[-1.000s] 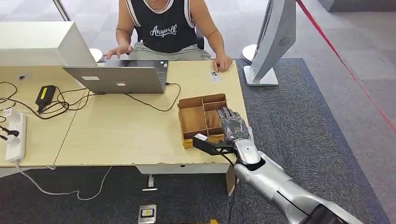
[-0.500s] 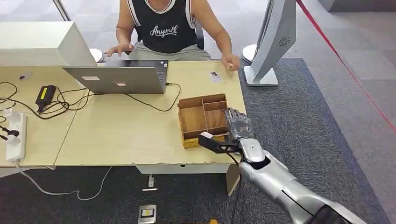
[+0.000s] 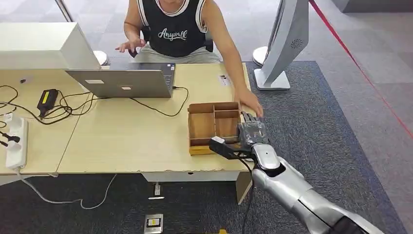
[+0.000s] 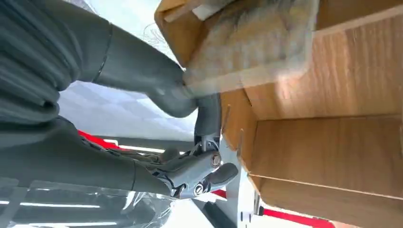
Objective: Pass the card to the sensor for recognition and then transmit it.
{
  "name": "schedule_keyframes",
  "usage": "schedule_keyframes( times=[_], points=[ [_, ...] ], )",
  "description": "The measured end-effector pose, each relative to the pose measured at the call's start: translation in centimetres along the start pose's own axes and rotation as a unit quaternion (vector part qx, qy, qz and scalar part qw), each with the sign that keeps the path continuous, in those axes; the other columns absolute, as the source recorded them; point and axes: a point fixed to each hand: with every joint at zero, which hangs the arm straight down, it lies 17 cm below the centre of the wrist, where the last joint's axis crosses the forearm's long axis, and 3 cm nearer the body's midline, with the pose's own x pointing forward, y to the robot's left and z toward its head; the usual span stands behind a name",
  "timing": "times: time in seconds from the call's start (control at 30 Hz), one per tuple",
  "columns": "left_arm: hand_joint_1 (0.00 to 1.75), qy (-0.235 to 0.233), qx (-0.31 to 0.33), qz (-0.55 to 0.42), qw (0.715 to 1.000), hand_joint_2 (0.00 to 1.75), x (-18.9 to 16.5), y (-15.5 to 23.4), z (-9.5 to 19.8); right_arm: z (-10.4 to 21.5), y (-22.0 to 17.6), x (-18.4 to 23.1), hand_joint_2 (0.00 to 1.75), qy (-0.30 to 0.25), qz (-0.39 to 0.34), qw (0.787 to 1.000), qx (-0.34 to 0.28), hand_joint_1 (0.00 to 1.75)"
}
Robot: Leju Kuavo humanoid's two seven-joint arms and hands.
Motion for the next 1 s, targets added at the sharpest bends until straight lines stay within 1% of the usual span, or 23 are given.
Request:
schedule_keyframes(
  times=[0.67,0.73,0.77,0.8,0.83,0.87,0.9,0.93,1.0],
  points=[
    [0.0,0.0,0.0,0.0,1.0,0.0,0.0,0.01,0.0,0.04,-0.01,-0.27,1.75,0.002,-0.002,1.0,0.001,1.75],
    [0.0,0.0,0.001,0.0,1.0,0.0,0.01,0.03,0.0,0.04,0.01,-0.28,1.75,0.002,-0.002,1.0,0.002,1.55],
    [0.0,-0.001,0.001,0.0,1.0,0.0,0.02,0.04,-0.01,0.05,0.03,-0.25,1.75,0.002,-0.002,1.0,0.002,1.52],
    [0.0,-0.001,0.002,0.0,1.0,0.0,0.02,0.06,-0.01,0.05,0.02,-0.22,1.75,0.002,-0.002,1.0,0.002,1.57],
    [0.0,-0.001,0.002,0.0,1.0,0.0,0.02,0.06,-0.01,0.06,0.02,-0.21,1.75,0.002,-0.003,1.0,0.002,1.69],
    [0.0,-0.001,0.002,0.0,1.0,0.0,0.03,0.07,-0.01,0.06,0.03,-0.18,1.75,0.001,-0.003,1.0,0.003,1.75],
    [0.0,-0.001,0.002,0.0,1.0,0.0,0.03,0.07,-0.01,0.06,0.03,-0.13,1.75,0.001,-0.003,1.0,0.003,1.75],
    [0.0,-0.001,0.002,0.0,1.0,0.0,0.03,0.07,-0.01,0.07,0.02,-0.06,1.75,0.001,-0.004,1.0,0.003,0.0],
    [0.0,-0.001,0.002,0.0,1.0,0.0,0.03,0.07,-0.01,0.08,0.02,0.0,1.75,0.0,-0.004,1.0,0.003,0.0]
  ],
)
